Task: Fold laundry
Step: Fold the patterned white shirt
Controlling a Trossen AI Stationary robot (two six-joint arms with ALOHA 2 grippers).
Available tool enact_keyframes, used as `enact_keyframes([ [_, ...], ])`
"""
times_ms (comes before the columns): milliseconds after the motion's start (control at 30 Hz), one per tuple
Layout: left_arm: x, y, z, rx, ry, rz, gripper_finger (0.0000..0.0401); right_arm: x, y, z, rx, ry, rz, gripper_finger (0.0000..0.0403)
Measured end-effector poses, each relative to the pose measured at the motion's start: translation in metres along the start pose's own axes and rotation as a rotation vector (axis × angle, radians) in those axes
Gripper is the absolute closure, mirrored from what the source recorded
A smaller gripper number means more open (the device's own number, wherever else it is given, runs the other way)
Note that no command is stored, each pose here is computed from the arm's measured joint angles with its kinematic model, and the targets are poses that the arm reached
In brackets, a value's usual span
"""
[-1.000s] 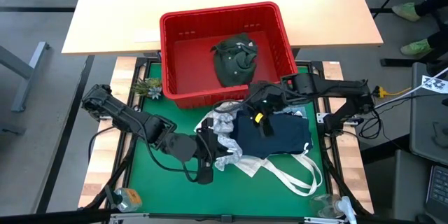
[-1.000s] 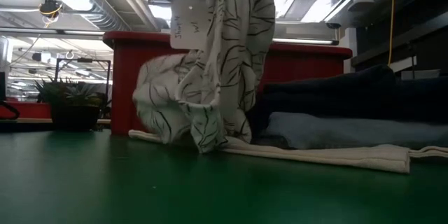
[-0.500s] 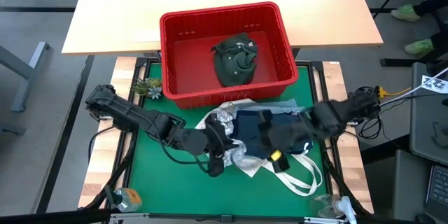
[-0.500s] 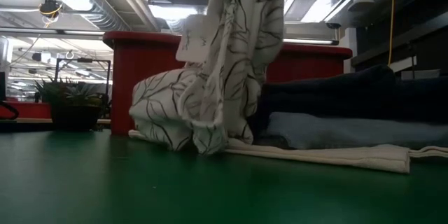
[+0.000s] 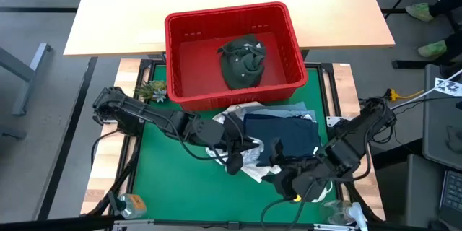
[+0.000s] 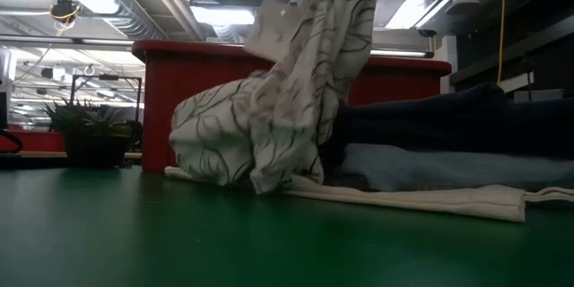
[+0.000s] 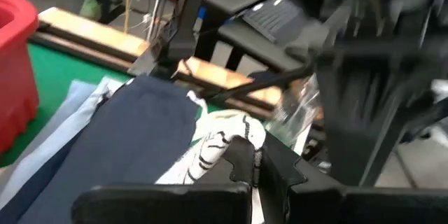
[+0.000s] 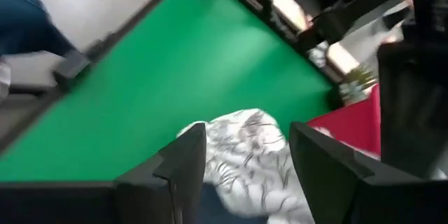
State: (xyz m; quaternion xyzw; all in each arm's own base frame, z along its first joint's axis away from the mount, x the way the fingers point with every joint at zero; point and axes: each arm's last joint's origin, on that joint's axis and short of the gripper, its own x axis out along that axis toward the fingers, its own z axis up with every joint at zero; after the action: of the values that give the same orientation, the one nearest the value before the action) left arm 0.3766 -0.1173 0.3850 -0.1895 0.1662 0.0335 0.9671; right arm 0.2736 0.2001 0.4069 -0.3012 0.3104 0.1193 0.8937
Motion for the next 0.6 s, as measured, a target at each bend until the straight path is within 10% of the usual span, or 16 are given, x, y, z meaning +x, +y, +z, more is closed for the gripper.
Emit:
enact_keyframes([
  [600, 0.002, 0.004, 0.003, -0.032, 0.003, -0.017, 0.0401, 0.043, 0.003, -0.001, -0.329, 0.148, -0.241, 0.0198],
])
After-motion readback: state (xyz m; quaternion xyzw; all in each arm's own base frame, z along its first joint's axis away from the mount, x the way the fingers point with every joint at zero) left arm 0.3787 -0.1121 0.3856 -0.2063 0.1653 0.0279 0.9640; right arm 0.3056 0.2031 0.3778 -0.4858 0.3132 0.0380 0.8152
